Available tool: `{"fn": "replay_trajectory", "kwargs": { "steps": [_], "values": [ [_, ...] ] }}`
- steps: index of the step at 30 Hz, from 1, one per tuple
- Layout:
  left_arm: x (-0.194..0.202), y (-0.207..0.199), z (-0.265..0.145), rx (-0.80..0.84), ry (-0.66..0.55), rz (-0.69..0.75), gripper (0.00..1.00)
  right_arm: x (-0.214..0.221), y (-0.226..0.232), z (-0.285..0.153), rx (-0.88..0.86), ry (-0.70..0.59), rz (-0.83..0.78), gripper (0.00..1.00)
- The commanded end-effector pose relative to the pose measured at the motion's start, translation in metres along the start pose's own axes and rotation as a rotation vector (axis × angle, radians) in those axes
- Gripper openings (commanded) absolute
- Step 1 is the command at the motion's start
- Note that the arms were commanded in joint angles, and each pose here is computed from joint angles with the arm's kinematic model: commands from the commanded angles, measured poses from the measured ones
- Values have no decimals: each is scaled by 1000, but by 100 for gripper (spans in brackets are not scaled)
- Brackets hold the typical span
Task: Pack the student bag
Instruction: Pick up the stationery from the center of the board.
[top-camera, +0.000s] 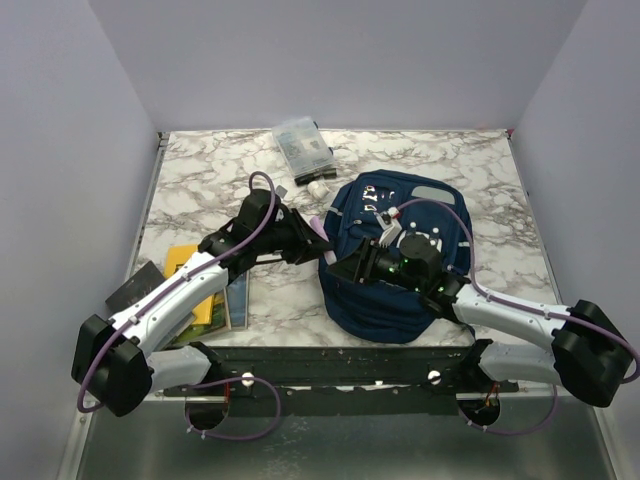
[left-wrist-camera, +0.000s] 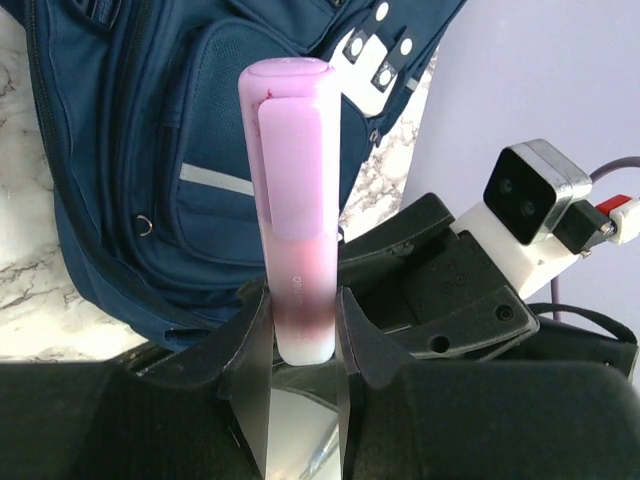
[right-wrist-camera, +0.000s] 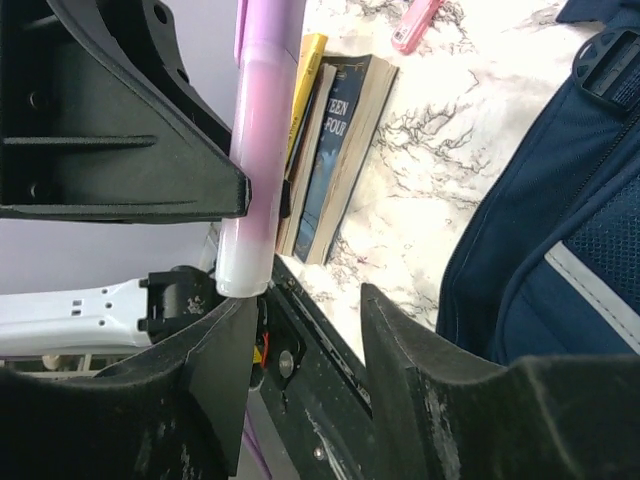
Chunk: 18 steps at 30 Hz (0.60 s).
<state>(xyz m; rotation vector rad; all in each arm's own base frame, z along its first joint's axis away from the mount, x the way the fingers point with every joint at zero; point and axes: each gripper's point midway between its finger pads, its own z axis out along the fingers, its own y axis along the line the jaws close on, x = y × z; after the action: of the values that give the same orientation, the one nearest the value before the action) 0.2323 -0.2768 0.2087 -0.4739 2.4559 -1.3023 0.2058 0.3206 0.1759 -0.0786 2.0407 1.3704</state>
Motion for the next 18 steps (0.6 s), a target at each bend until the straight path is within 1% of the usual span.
{"fn": "replay_trajectory", "kwargs": {
  "steps": [1, 5, 18],
  "values": [
    [9, -12, 1, 44, 25, 18, 0, -25, 8, 9, 22, -88, -22, 47],
    [10, -3, 3, 19, 17, 34, 0, -24, 9, 8, 11, -86, -29, 45],
    [8, 8, 9, -36, 15, 86, 0, -31, 22, 13, -22, -90, -49, 45]
  ]
}}
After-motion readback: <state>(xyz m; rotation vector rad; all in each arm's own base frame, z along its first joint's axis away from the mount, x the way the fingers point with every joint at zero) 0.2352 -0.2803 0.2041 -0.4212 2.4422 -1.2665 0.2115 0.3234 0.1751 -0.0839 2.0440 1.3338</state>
